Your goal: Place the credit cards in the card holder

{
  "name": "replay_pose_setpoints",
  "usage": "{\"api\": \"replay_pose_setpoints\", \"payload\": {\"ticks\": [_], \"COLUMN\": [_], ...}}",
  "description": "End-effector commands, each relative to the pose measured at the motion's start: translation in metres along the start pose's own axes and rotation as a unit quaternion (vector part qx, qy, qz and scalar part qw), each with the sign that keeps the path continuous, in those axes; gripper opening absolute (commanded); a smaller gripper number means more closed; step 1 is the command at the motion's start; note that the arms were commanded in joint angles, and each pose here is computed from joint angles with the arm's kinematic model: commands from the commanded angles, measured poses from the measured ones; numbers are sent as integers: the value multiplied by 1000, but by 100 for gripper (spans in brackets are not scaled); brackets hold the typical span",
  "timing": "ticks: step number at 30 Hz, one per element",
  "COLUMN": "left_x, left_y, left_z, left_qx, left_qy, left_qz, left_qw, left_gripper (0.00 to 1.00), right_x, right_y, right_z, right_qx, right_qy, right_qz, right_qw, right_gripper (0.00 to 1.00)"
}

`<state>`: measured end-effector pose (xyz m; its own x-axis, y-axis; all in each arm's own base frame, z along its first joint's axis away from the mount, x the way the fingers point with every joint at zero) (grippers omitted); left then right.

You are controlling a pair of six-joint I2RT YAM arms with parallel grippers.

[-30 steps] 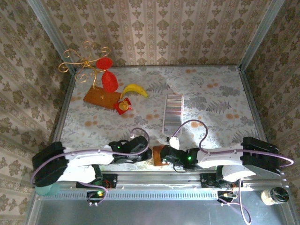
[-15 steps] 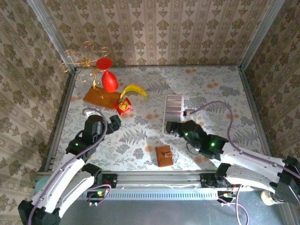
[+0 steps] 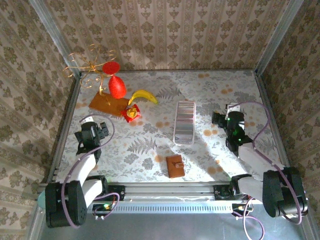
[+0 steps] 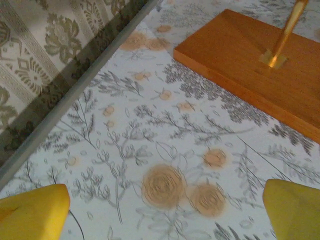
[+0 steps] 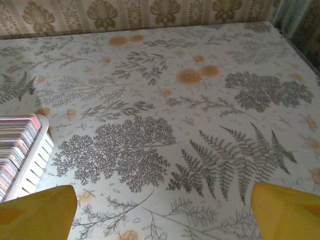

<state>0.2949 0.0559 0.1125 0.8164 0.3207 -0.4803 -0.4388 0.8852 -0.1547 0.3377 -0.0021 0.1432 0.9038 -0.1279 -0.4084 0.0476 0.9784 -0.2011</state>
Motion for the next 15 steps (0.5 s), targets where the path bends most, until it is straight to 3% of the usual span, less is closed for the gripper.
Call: {"api": "replay_pose_setpoints", "payload": {"ticks": [1, 6, 11, 13, 15], "left_x": [9, 28, 40, 46, 50], "left_y": [-13, -39, -75, -76, -66], "left_z": [24, 30, 12, 8, 7], "left_qx": [11, 10, 54, 62, 46], "left_qy": [-68, -81, -78, -98, -79], "left_qz": [-57, -129, -225, -216, -179], "left_qw": [996, 988, 970, 970, 980], "left_gripper": [100, 100, 100, 100, 100], "right_x": [14, 34, 54, 56, 56], "right_y": [-2, 9, 9, 8, 9], "right_z": [0, 5, -18, -16, -16], "right_qx": [-16, -25, -15, -14, -15], "right_qy": [-34, -62, -36, -42, -42], "right_qz": [16, 45, 36, 32, 33], "right_qw": [999, 997, 999, 998, 998], "right_gripper": [91, 92, 94, 100, 100]}}
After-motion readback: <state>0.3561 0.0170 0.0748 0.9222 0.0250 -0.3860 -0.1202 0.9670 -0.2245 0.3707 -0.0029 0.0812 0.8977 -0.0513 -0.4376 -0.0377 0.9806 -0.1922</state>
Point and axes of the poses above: each hand's point on the last joint's axis, 136 mm out from that joint toward the fingers, its own x axis out along the fingers, its own y axis along the line the jaws close on, z = x × y, the point moved 2 cm from there along -x, back along the fingers, and after that the axes turned 13 degrees about -x, right-handed, at the moved point
